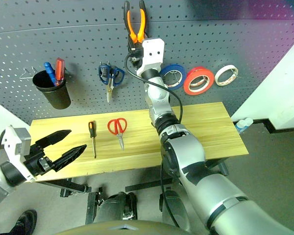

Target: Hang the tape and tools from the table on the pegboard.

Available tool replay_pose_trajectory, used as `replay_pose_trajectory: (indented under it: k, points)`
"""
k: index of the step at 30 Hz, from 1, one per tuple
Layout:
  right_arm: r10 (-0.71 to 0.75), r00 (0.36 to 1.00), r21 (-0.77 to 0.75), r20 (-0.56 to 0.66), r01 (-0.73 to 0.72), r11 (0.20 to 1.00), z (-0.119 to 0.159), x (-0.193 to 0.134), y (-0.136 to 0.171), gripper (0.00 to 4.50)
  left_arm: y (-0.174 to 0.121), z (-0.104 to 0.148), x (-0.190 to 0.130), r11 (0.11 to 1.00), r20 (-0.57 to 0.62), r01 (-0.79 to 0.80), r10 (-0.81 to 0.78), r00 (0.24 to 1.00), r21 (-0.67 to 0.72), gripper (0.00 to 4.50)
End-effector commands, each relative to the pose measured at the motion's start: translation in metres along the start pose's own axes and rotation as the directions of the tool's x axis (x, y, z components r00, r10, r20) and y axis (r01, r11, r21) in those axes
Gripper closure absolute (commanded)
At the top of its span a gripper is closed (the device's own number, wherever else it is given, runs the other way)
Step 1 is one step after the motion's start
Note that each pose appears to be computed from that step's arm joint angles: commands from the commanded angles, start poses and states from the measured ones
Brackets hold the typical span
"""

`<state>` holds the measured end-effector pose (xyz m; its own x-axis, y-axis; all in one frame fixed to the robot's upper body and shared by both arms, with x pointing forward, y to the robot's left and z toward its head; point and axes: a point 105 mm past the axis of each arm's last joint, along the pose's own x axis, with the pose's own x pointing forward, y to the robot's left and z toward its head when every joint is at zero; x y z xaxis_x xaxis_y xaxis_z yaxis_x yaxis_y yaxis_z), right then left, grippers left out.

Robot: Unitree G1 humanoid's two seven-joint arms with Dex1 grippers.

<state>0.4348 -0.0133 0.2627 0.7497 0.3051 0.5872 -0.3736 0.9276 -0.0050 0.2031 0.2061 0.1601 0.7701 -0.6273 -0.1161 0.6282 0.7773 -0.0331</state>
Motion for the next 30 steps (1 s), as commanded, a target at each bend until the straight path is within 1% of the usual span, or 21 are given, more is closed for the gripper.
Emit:
replay_pose_trajectory:
  k: [1,5,8,10,14,17,23,30]
  points:
    - [0.031,0.996,-0.021,0.086,-0.030,0.999,0.025,0.013,0.008,2.43,-0.004,0.024,-0.001,0.999,0.087,0.006,-0.011,0.996,0.053,0.00]
    - [0.038,0.996,-0.021,0.082,-0.036,0.999,0.024,0.013,0.007,2.43,-0.011,0.039,0.000,0.996,0.148,0.035,-0.046,0.988,0.079,0.00]
    - [0.042,0.996,-0.021,0.077,-0.040,0.999,0.023,0.013,0.007,2.43,-0.017,0.043,-0.001,0.994,0.146,0.066,-0.079,0.986,0.087,0.00]
    - [0.043,0.996,-0.022,0.074,-0.042,0.999,0.023,0.013,0.006,2.43,-0.021,0.044,-0.005,0.994,0.146,0.101,-0.107,0.983,0.050,0.00]
    - [0.047,0.997,-0.025,0.068,-0.046,0.999,0.023,0.013,0.004,2.43,-0.021,0.052,-0.017,0.995,0.150,0.090,-0.097,0.984,0.051,0.00]
    - [0.048,0.996,-0.025,0.072,-0.046,0.999,0.024,0.014,0.004,2.43,-0.022,0.054,-0.023,0.995,0.145,0.094,-0.097,0.985,0.025,0.00]
    - [0.023,0.994,-0.053,0.107,-0.018,0.998,0.032,0.016,0.003,2.43,-0.024,0.055,-0.024,0.996,0.137,0.079,-0.082,0.987,0.031,0.00]
    - [0.010,0.994,-0.049,0.107,-0.005,0.999,0.032,0.018,0.003,2.43,-0.026,0.053,-0.028,0.997,0.120,0.074,-0.075,0.990,0.017,0.00]
